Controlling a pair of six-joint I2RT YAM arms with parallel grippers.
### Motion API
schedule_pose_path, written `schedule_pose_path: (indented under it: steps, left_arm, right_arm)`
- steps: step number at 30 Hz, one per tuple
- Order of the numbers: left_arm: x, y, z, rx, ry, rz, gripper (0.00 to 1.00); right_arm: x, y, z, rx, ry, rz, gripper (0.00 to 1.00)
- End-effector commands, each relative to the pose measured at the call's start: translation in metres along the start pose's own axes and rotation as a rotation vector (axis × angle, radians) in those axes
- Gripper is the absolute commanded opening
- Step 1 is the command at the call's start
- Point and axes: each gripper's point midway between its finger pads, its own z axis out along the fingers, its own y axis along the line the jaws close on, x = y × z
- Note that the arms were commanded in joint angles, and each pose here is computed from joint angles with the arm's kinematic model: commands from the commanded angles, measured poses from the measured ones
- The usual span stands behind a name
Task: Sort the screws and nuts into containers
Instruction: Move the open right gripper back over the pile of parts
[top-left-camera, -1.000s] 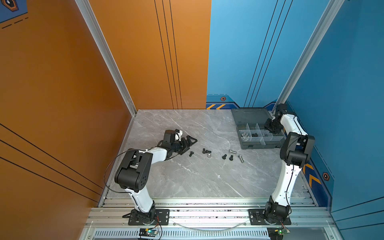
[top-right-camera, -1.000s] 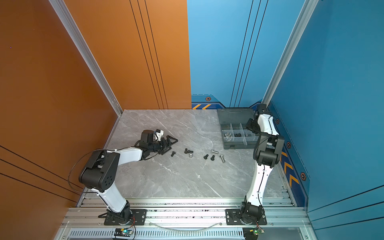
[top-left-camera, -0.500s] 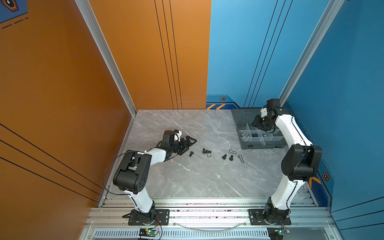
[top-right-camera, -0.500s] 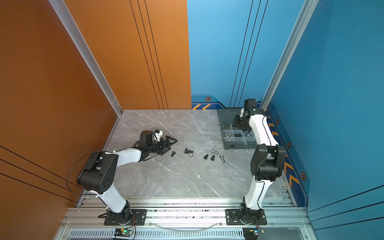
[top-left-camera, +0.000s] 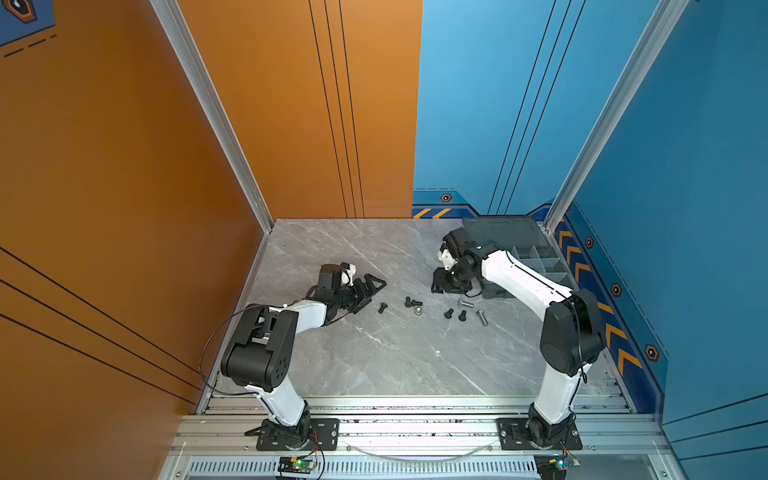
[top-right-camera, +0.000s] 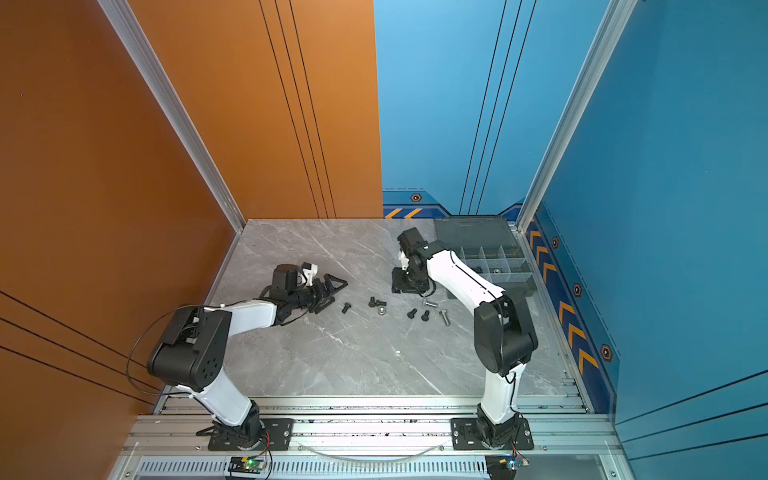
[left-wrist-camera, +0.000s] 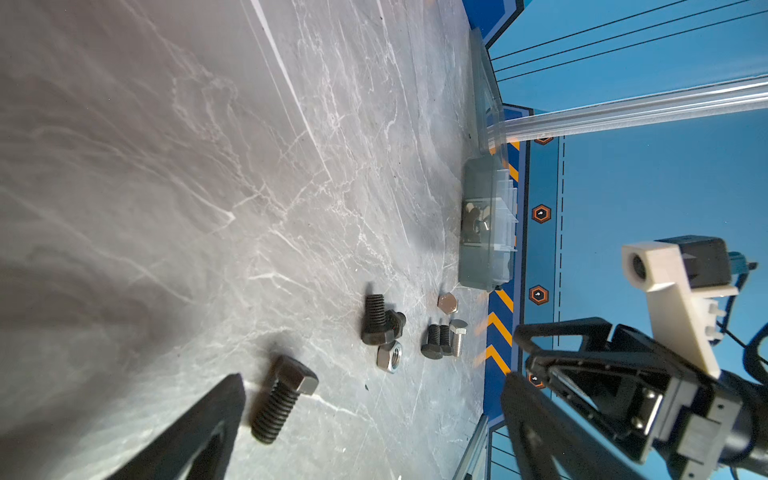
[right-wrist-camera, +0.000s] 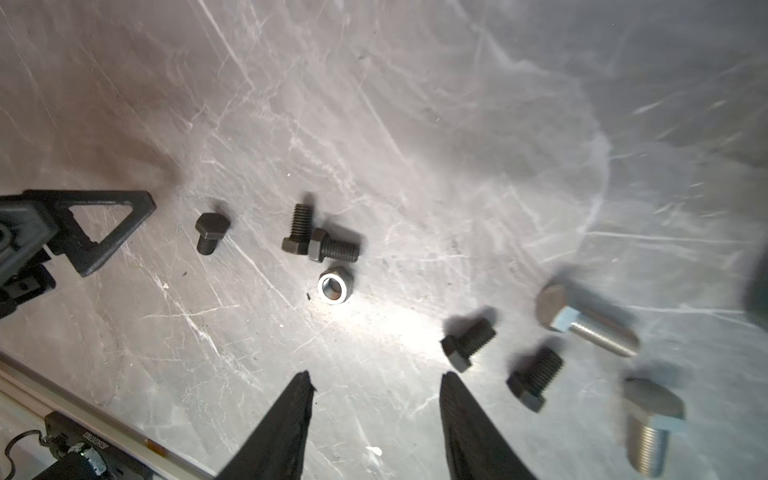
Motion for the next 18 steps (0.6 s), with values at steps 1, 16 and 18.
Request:
schedule_pose_path:
  steps: [1, 16, 18]
  left_arm:
    - [0.000, -0.002, -0.007, 0.011, -0.010, 0.022, 0.98]
    - [0.001, 0.003, -0.010, 0.011, -0.010, 0.013, 0.98]
    - [0.000, 0.003, -0.011, 0.012, -0.014, 0.013, 0.98]
  right_arm:
    - [0.010, 0.001, 0.027, 0.048, 0.037, 0.044, 0.53]
    - [0.024, 0.017, 0.072, 0.121, 0.095, 0.005, 0.54]
    - [0.022, 0.019, 0.072, 0.119, 0.088, 0.004, 0.54]
